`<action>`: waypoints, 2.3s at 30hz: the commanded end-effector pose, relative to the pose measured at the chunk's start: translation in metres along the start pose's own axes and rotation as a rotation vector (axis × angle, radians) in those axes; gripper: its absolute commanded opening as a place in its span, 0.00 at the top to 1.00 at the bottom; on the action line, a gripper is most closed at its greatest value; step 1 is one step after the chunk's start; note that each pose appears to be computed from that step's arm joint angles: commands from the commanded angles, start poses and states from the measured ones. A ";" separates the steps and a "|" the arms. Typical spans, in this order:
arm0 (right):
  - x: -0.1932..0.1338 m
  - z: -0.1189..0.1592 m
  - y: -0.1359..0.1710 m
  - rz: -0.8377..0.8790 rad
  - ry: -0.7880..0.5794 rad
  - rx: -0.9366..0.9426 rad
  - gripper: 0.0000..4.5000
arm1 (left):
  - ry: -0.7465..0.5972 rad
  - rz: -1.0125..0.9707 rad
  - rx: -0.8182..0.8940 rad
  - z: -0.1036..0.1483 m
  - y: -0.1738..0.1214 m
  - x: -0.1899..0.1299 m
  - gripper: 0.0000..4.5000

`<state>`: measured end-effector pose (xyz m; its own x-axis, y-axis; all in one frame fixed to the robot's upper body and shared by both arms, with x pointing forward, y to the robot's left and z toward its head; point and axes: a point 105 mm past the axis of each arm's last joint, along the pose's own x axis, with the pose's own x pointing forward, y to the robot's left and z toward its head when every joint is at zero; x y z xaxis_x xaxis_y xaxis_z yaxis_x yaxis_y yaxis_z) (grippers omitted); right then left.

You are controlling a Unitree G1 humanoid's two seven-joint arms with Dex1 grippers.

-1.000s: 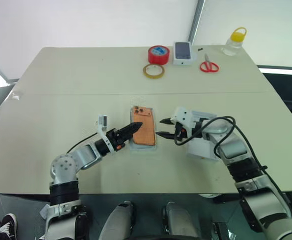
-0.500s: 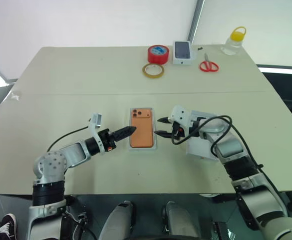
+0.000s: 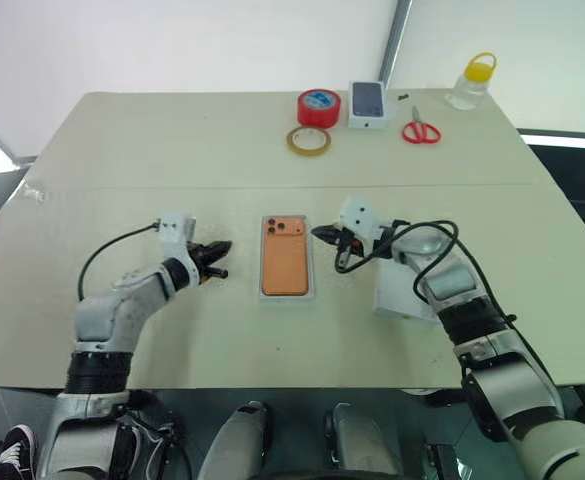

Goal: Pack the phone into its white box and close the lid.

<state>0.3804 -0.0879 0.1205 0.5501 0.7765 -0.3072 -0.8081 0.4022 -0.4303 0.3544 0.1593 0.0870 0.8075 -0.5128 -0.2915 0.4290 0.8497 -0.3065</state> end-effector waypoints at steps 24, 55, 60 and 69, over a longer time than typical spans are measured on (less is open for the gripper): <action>-0.028 -0.015 0.008 0.061 0.087 -0.103 1.00 | 0.202 -0.435 0.113 -0.034 -0.111 0.053 0.98; -0.132 -0.068 0.000 -0.019 0.335 -0.065 1.00 | 0.214 -0.756 0.207 -0.036 -0.224 0.102 0.98; -0.135 -0.068 0.005 0.001 0.331 -0.029 1.00 | 0.206 -0.755 0.207 -0.034 -0.223 0.102 0.98; -0.139 -0.071 -0.005 -0.030 0.361 -0.074 1.00 | 0.181 -0.716 0.212 -0.024 -0.206 0.100 0.98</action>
<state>0.3219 -0.2454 0.0996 0.6416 0.4923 -0.5883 -0.7671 0.4123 -0.4915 0.3471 -0.0507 0.0804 0.3042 -0.9079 -0.2885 0.8594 0.3922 -0.3281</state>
